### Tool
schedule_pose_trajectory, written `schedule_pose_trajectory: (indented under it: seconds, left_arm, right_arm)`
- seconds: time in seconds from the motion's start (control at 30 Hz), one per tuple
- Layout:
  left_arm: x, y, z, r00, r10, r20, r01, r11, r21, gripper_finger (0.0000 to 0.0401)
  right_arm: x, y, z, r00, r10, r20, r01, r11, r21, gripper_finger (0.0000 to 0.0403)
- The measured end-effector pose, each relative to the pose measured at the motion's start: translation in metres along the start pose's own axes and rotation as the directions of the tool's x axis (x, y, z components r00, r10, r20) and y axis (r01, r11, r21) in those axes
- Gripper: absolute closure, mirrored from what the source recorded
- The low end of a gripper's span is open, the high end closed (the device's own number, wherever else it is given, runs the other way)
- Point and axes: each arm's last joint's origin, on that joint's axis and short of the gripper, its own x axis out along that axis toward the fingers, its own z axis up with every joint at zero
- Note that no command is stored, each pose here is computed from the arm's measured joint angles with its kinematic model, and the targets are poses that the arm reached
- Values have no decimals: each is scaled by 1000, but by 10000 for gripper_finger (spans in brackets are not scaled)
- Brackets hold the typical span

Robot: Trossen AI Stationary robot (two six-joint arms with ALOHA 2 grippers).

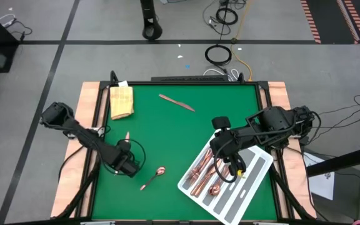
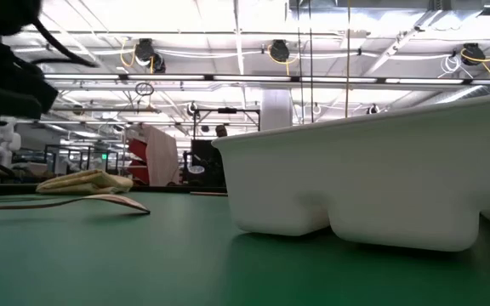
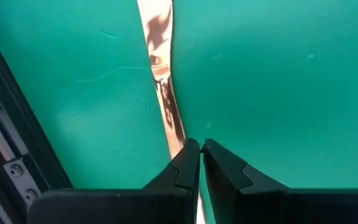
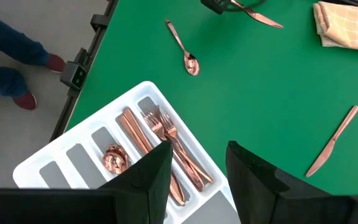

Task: Sort silverware
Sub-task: Put the bronze knife into the silverware tray

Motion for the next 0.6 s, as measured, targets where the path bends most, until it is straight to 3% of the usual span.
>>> schedule_pose_trajectory:
  seconds: [0.17,0.43,0.6]
  left_arm:
    - [5,0,12,999,11,-37,-10,999,31,342]
    - [18,9,25,997,64,-45,-65,998,-9,236]
    - [30,9,30,999,11,-50,-13,1000,-23,214]
  right_arm:
    - [0,0,0,1000,0,0,0,1000,6,261]
    - [0,0,0,1000,0,0,0,999,37,261]
    - [0,0,0,1000,0,0,0,999,39,261]
